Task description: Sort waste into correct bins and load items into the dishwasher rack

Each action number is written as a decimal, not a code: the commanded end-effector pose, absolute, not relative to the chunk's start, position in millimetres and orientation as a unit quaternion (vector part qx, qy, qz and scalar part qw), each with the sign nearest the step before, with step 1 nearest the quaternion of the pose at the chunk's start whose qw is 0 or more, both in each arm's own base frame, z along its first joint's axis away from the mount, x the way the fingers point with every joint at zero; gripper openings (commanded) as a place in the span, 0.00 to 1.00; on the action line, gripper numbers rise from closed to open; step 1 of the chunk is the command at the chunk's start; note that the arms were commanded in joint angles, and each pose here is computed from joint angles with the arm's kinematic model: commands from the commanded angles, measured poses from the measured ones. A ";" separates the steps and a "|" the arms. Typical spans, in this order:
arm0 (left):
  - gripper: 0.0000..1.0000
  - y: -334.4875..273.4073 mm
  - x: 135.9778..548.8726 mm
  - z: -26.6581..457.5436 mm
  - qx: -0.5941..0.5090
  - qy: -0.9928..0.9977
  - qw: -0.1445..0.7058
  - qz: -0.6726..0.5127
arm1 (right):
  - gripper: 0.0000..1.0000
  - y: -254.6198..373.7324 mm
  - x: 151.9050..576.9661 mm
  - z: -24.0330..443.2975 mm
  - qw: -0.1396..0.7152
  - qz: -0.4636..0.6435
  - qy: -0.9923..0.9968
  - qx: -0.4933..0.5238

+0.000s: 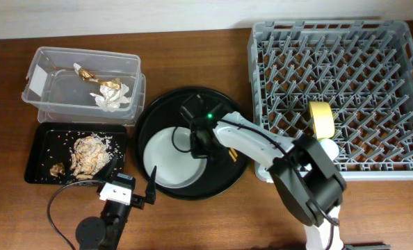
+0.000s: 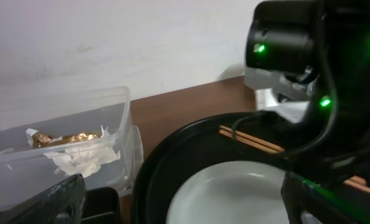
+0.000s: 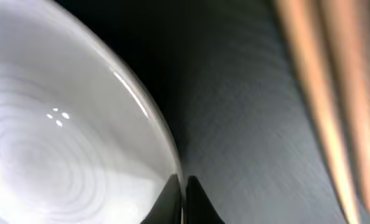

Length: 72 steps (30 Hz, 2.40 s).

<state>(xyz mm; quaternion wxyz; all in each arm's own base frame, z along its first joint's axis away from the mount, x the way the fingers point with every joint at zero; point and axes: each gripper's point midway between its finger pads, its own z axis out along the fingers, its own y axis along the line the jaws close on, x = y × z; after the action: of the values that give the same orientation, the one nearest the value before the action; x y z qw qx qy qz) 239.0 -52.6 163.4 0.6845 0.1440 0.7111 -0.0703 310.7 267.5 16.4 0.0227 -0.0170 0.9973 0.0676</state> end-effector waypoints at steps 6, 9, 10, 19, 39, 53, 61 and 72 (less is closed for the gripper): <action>0.99 -53.7 238.3 162.5 0.150 0.710 0.684 -0.070 | 0.04 6.2 374.2 306.8 0.443 -0.221 0.851 0.178; 0.99 -53.8 238.2 162.5 0.150 0.710 0.684 -0.070 | 0.04 -57.8 369.1 319.7 0.433 -0.361 0.792 0.234; 0.99 -53.8 238.2 162.5 0.150 0.710 0.684 -0.070 | 0.04 -65.7 373.6 314.0 0.423 -0.384 0.785 0.240; 0.99 -53.8 238.2 162.5 0.150 0.710 0.684 -0.070 | 0.27 -60.3 438.0 228.5 0.319 -0.485 0.806 0.111; 0.99 -53.8 238.2 162.5 0.150 0.710 0.684 -0.070 | 0.30 218.6 349.1 -4.9 0.057 -0.022 0.972 -0.225; 0.99 -53.8 238.2 162.5 0.150 0.710 0.684 -0.070 | 0.26 219.1 359.6 40.7 0.091 0.009 0.964 -0.248; 0.99 -53.8 238.2 162.5 0.150 0.710 0.684 -0.070 | 0.26 221.8 364.9 11.4 0.079 0.021 0.966 -0.246; 1.00 -53.8 238.2 162.5 0.150 0.710 0.684 -0.070 | 0.04 231.5 339.1 26.2 0.039 0.075 0.967 -0.241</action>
<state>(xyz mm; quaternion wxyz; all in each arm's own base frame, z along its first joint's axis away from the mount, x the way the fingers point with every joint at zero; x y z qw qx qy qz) 238.8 -52.6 164.0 0.6855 0.1441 0.7102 -0.0702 339.7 223.8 5.5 0.0244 -0.2455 0.9679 0.0477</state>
